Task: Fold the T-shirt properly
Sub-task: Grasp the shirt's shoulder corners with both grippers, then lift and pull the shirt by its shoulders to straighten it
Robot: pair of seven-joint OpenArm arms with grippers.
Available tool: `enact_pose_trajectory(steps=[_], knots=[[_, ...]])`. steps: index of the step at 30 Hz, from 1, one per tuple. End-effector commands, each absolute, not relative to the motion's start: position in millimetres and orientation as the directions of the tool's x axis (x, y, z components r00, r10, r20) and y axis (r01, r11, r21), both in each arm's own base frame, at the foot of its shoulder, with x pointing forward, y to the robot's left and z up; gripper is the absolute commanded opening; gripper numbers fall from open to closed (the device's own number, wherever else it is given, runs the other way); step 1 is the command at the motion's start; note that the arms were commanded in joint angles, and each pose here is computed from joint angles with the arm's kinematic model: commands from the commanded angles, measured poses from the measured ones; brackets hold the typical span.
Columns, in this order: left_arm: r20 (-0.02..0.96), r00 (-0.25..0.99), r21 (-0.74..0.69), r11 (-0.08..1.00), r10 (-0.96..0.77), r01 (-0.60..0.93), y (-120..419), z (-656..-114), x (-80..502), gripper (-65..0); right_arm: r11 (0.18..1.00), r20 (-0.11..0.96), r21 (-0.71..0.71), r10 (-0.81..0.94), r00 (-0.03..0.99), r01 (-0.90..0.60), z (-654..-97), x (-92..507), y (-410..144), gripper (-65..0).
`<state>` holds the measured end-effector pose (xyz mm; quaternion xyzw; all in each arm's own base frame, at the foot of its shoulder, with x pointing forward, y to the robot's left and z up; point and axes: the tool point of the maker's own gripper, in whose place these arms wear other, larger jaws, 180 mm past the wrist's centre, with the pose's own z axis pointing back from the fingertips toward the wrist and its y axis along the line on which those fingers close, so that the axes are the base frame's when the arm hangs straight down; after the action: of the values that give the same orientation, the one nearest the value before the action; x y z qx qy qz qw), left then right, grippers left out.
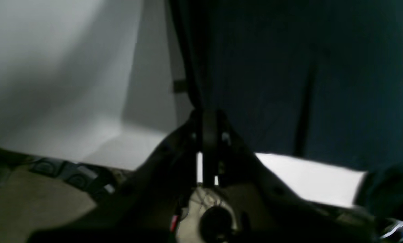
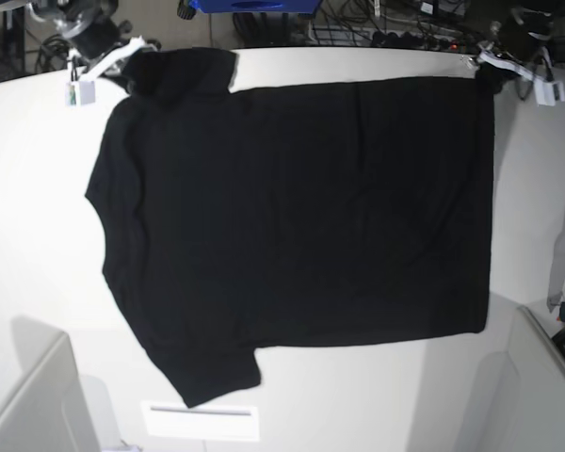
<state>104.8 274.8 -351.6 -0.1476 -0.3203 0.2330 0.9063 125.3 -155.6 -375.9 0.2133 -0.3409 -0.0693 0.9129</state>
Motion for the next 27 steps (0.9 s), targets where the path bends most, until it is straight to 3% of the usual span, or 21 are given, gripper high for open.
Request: enact_pose_trajectory(steps=[1,10,16,27], knots=[[0.546,0.656,-0.435,0.845,0.521,-0.310,282,-335,118,-65.0,0.900,0.620,0.435,-0.266,0.738,-0.041,-367,135,-157,-65.0],[0.495,0.650,-0.509,0.799,0.577,-0.322,289,-313,170,-65.0,0.934,0.630,0.357,-0.231,0.742,-0.012,-350,201,-195,-65.0],[0.539,0.632,-0.438,0.826,0.557,-0.354,299,-316,193,-65.0,0.890,0.654,0.452,-0.373,0.658,0.055,-319,265,-200,-65.0],[0.510,0.646,-0.490,0.809,0.568,-0.324,286,-334,247,-65.0,0.804,0.587,0.593,-0.471,0.658,0.047,-325,349,-180,-65.0]])
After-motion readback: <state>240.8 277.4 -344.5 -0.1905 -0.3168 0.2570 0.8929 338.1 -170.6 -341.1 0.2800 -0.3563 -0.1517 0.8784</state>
